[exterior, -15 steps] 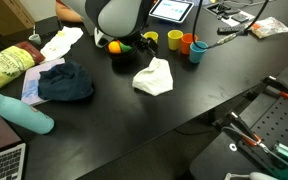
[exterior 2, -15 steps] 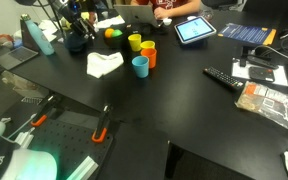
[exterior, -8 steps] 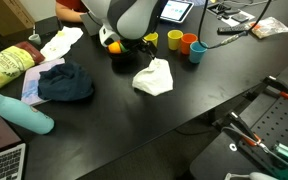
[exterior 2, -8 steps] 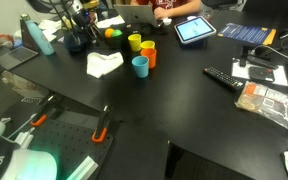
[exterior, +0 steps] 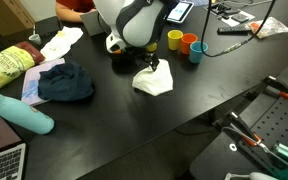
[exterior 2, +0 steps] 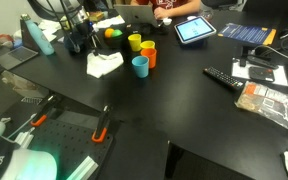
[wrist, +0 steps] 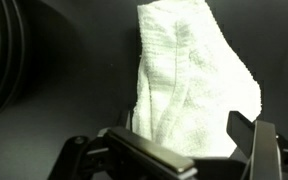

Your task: Take the white towel out of the bowl

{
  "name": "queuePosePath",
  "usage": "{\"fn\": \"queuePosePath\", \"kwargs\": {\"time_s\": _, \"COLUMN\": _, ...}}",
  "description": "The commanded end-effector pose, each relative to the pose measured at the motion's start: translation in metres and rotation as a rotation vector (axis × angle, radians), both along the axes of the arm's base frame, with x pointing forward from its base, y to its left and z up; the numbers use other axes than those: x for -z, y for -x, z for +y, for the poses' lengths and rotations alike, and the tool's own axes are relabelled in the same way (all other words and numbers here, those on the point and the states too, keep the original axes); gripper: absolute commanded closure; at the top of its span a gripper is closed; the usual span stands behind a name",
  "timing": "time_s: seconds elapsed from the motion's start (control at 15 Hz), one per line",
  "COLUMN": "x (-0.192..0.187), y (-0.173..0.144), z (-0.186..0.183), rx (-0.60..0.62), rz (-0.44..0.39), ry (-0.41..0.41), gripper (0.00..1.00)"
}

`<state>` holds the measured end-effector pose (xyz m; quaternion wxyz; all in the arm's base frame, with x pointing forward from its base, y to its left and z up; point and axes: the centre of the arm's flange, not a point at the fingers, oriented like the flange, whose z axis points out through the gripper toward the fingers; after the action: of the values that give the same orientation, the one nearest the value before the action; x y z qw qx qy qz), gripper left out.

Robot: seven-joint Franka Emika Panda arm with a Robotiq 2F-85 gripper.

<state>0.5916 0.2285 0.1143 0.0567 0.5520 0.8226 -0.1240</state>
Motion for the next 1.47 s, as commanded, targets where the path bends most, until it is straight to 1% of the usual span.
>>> {"fn": "queuePosePath", "kwargs": {"time_s": 0.0, "x": -0.005, "y": -0.003, "z": -0.007, "rx": 0.059, "rz": -0.034, "ry": -0.114, "gripper": 0.00}}
{"fn": "queuePosePath", "kwargs": {"time_s": 0.2, "x": 0.000, "y": -0.008, "z": -0.012, "rx": 0.097, "rz": -0.081, "ry": -0.154, "gripper": 0.00}}
{"fn": "queuePosePath", "kwargs": {"time_s": 0.53, "x": 0.015, "y": -0.005, "z": -0.015, "rx": 0.112, "rz": -0.145, "ry": -0.165, "gripper": 0.00}}
{"fn": "queuePosePath", "kwargs": {"time_s": 0.6, "x": 0.017, "y": -0.005, "z": -0.016, "rx": 0.118, "rz": -0.155, "ry": -0.170, "gripper": 0.25}}
{"fn": "queuePosePath", "kwargs": {"time_s": 0.67, "x": 0.018, "y": -0.004, "z": -0.016, "rx": 0.122, "rz": -0.160, "ry": -0.172, "gripper": 0.25}}
{"fn": "queuePosePath", "kwargs": {"time_s": 0.87, "x": 0.021, "y": -0.003, "z": -0.018, "rx": 0.141, "rz": -0.164, "ry": -0.173, "gripper": 0.51}}
{"fn": "queuePosePath", "kwargs": {"time_s": 1.0, "x": 0.020, "y": -0.003, "z": -0.018, "rx": 0.157, "rz": -0.161, "ry": -0.165, "gripper": 0.65}}
{"fn": "queuePosePath", "kwargs": {"time_s": 1.27, "x": 0.020, "y": -0.006, "z": -0.023, "rx": 0.199, "rz": -0.139, "ry": -0.148, "gripper": 0.95}}
{"fn": "queuePosePath", "kwargs": {"time_s": 1.33, "x": 0.017, "y": -0.006, "z": -0.024, "rx": 0.205, "rz": -0.135, "ry": -0.151, "gripper": 0.99}}
{"fn": "queuePosePath", "kwargs": {"time_s": 1.4, "x": 0.011, "y": -0.007, "z": -0.027, "rx": 0.219, "rz": -0.130, "ry": -0.157, "gripper": 1.00}}
